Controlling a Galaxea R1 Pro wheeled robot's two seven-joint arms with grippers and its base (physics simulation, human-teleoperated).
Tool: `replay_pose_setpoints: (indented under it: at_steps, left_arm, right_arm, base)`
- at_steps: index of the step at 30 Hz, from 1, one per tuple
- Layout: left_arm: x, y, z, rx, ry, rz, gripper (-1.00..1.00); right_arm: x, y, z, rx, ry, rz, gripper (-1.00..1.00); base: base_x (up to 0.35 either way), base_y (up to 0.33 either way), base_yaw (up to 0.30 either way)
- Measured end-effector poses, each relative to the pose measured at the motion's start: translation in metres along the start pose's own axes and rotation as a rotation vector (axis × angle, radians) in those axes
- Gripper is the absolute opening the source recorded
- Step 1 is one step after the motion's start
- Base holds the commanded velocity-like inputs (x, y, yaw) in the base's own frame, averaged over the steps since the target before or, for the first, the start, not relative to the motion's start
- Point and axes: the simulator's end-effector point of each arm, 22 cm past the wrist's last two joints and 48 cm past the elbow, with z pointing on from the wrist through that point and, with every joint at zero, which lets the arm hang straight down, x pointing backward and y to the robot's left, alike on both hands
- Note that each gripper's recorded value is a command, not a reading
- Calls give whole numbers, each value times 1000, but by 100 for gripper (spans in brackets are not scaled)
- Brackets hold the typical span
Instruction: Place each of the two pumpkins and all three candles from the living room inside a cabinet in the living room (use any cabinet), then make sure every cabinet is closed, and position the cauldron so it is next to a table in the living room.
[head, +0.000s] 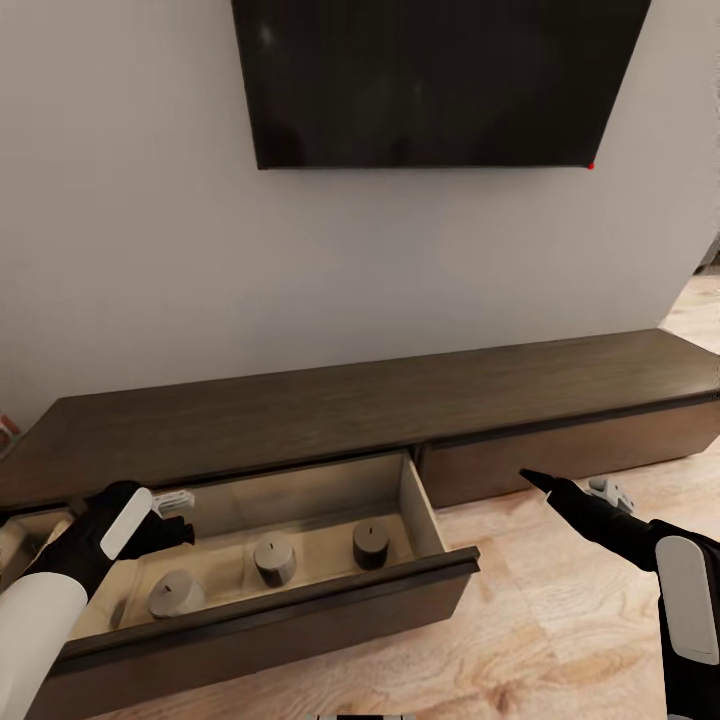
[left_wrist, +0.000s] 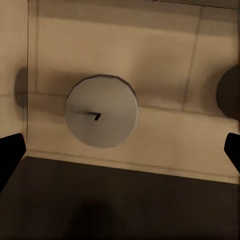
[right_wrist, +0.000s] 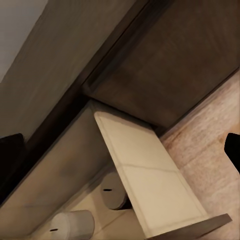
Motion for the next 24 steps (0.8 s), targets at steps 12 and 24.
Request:
replay_pose_setpoints:
  at_steps: [12, 24]
  left_arm:
    - [-12, 0, -26, 13, -47, -4, 100]
    - [-27, -1, -54, 22, -84, -5, 100]
  right_arm:
    - [-12, 20, -15, -35, -31, -13, 100]
    - [-28, 39, -29, -54, -51, -21, 100]
  base:
    - [-110, 7, 0]
    - [-41, 0, 0]
